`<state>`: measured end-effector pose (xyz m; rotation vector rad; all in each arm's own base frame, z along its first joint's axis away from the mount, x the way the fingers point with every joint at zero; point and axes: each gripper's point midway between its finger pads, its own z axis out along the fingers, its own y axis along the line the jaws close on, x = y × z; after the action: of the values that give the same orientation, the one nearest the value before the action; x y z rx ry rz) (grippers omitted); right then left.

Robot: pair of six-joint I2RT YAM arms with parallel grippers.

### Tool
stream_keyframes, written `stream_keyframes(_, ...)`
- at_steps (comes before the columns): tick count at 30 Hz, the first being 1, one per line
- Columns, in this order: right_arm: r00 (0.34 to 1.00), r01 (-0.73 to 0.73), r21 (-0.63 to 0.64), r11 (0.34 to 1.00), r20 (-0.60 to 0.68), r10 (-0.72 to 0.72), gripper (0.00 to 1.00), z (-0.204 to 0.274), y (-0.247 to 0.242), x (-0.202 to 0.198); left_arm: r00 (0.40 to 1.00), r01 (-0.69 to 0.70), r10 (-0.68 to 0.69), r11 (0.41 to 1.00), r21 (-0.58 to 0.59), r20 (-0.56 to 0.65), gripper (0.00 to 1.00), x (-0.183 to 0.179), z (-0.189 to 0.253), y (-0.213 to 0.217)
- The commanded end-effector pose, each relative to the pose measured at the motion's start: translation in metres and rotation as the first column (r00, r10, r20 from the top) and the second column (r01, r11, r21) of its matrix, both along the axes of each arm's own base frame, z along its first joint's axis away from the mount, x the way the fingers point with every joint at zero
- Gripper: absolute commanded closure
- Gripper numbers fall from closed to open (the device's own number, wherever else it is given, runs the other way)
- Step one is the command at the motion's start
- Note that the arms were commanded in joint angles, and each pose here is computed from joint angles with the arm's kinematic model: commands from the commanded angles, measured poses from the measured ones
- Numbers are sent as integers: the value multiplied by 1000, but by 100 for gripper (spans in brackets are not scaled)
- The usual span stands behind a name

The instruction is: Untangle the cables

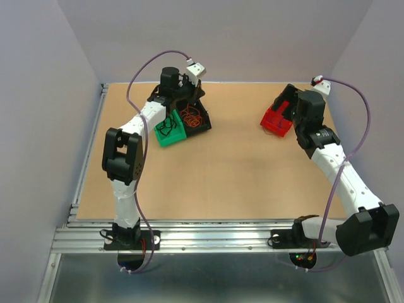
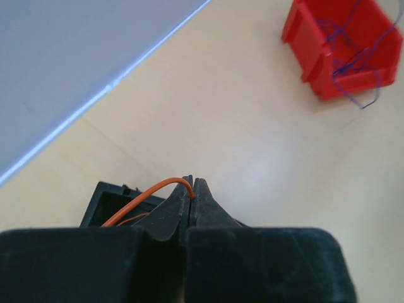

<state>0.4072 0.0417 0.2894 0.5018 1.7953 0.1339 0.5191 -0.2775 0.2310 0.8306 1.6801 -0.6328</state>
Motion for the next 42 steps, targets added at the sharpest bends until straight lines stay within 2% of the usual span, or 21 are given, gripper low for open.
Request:
stream_keyframes(1,995,-88,11,996,49,87,1,3,14,-6,975,-91,85,996,20,205,100,38,30,10)
stream_keyframes(6,991,-128,18,992,38,127,1,-12,25,-9,977,-162,140,977,138,161,100,54,-22,27)
stream_keyframes(15,986,-159,34,987,45,158,1,-24,34,-14,982,-183,188,937,299,11,100,40,-94,52)
stream_keyframes(21,986,-159,31,987,50,157,1,-26,33,-21,971,-71,154,918,391,-185,100,26,-149,46)
stream_keyframes(25,986,-158,29,987,54,156,1,-25,32,-25,973,-47,140,898,438,-183,100,8,-161,41)
stream_keyframes(28,985,-164,34,986,54,162,1,-26,34,-25,974,-25,127,886,463,-190,100,7,-164,32)
stream_keyframes(32,984,-171,34,985,45,170,1,-30,36,-25,951,53,107,869,492,-291,100,-9,-186,22)
stream_keyframes(34,984,-173,32,984,43,172,1,-30,37,-26,948,51,120,858,512,-296,96,-12,-191,21)
stream_keyframes(36,985,-172,31,985,42,170,1,-32,36,-27,950,41,126,857,513,-286,88,-11,-189,22)
stream_keyframes(42,980,-194,33,980,39,193,1,-33,41,-29,969,-4,125,871,492,-213,62,-10,-143,23)
